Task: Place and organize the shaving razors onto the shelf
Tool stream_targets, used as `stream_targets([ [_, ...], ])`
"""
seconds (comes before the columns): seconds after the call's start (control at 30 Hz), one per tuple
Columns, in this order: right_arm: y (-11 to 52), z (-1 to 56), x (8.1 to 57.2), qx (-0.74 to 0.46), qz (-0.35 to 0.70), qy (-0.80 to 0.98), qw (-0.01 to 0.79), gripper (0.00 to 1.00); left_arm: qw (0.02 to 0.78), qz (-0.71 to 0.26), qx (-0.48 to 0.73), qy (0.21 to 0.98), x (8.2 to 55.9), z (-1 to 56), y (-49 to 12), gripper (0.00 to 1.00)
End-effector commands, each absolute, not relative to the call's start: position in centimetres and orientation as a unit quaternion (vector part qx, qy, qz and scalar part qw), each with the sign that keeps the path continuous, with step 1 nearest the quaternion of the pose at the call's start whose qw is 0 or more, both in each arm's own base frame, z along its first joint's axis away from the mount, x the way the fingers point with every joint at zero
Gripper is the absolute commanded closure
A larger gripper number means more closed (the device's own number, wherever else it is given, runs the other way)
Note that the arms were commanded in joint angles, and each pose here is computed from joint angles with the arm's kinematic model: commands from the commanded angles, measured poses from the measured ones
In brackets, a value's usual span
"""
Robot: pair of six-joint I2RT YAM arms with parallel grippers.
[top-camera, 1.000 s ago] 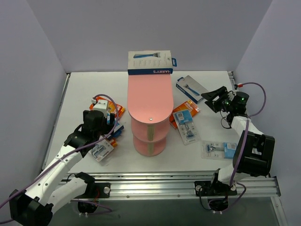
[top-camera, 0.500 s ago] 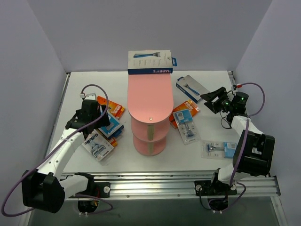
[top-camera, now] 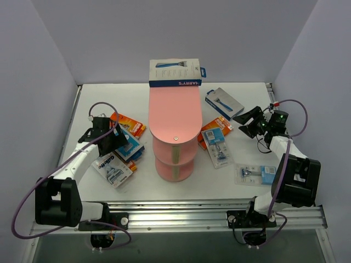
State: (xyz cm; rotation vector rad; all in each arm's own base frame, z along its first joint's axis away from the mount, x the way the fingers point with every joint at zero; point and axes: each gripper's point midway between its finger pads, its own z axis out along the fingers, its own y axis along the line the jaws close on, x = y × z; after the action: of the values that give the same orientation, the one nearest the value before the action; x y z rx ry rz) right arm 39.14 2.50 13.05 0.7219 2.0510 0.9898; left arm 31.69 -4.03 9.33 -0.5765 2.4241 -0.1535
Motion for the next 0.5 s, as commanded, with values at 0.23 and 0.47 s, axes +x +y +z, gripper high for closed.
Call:
stream_targets([
  [0.23, 2.5, 13.4, 38.5, 0.261, 0.383, 0.8, 0.38, 0.36, 0.297, -0.092, -0.282, 0.908, 32.8, 6.8, -4.3, 0.05],
  [0.47, 2.6, 12.8, 38.4, 0.262, 0.383, 0.802, 0.377, 0.36, 0.29, -0.082, -0.317, 0.899, 34.6, 5.7, -2.8, 0.07],
])
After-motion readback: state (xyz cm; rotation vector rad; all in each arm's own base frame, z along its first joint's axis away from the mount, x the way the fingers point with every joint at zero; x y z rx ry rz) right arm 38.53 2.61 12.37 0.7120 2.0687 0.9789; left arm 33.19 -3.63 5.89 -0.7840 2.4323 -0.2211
